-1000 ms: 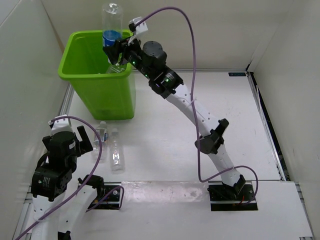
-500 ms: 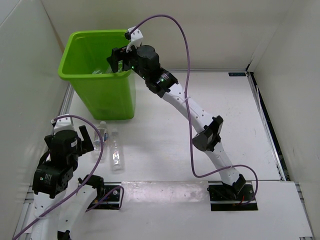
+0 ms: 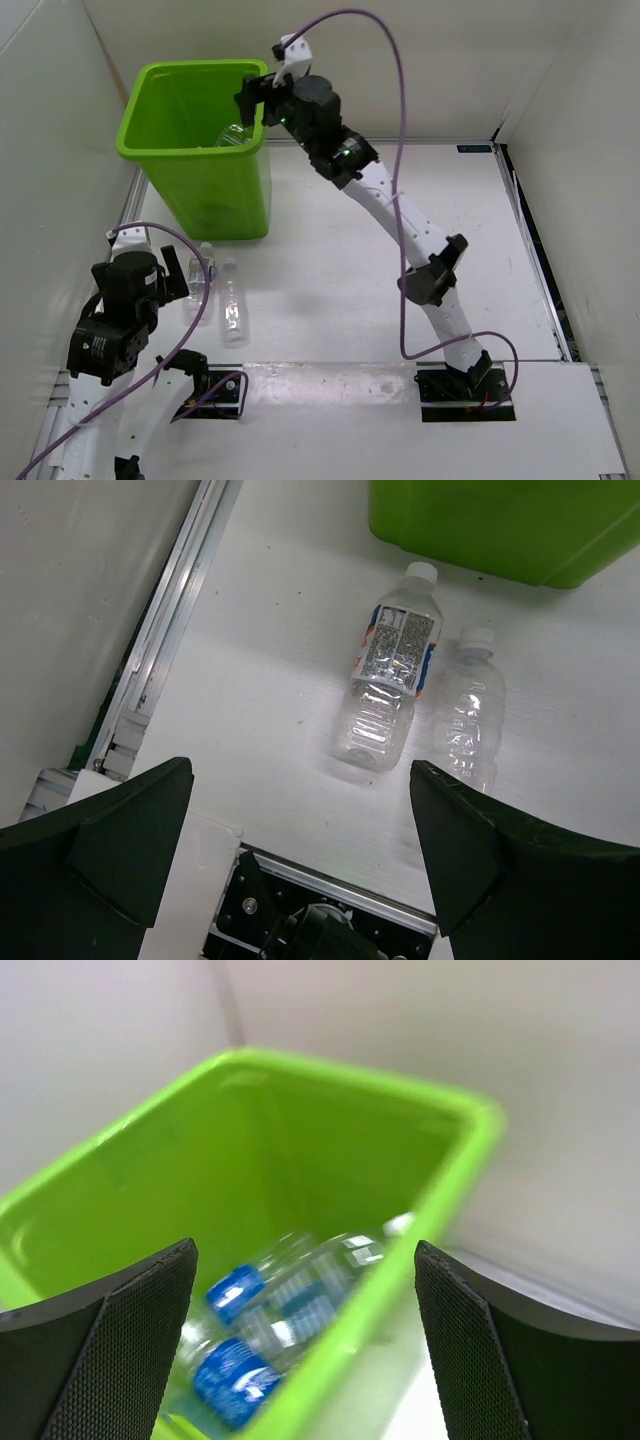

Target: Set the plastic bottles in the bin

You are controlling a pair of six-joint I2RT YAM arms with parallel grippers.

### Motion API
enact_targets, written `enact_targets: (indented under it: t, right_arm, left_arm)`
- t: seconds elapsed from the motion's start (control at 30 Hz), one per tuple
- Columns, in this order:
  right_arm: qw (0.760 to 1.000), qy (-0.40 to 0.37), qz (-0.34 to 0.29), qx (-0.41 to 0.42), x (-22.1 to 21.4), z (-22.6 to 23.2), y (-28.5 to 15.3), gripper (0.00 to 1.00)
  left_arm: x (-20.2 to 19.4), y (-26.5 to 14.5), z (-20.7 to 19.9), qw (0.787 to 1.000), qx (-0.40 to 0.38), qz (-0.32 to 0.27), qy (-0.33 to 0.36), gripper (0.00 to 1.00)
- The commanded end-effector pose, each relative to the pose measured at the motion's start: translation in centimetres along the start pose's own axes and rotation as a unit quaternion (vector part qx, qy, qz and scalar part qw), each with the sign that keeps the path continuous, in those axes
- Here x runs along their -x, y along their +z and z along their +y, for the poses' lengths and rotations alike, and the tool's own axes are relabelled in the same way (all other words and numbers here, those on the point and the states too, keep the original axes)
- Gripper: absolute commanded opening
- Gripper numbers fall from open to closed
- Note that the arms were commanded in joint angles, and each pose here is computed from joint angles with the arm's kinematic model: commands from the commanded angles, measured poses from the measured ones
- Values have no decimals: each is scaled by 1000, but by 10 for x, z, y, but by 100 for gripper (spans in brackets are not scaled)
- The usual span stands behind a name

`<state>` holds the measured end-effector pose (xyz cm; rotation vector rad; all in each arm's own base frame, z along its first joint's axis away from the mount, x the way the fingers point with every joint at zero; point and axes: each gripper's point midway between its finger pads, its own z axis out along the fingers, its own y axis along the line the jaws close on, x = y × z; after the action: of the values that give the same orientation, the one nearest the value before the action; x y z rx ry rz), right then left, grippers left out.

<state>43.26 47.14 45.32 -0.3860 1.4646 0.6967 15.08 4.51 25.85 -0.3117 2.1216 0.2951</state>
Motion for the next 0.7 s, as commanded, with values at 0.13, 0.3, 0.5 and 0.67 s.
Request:
enact_targets:
  t: [0.13,0.3,0.5,0.67]
  right_arm:
    - [970,-42,-164,-177,198,-77,-138,90]
    - [978,-37,-60,-196,150,-115,-188,90]
    - [962,-16,-32,-269,109,-132,-302,90]
    - [944,58,126,-299,33,-165,-379,90]
  left_arm:
    - [33,-8,5,999,6,-54,-6,100]
    - [29,-5,-19,997,-50,-47,-33,100]
    - [-1,-3,-87,973,-199,26,-110,100]
    - [-43,26,-98,975,-166,114,-98,100]
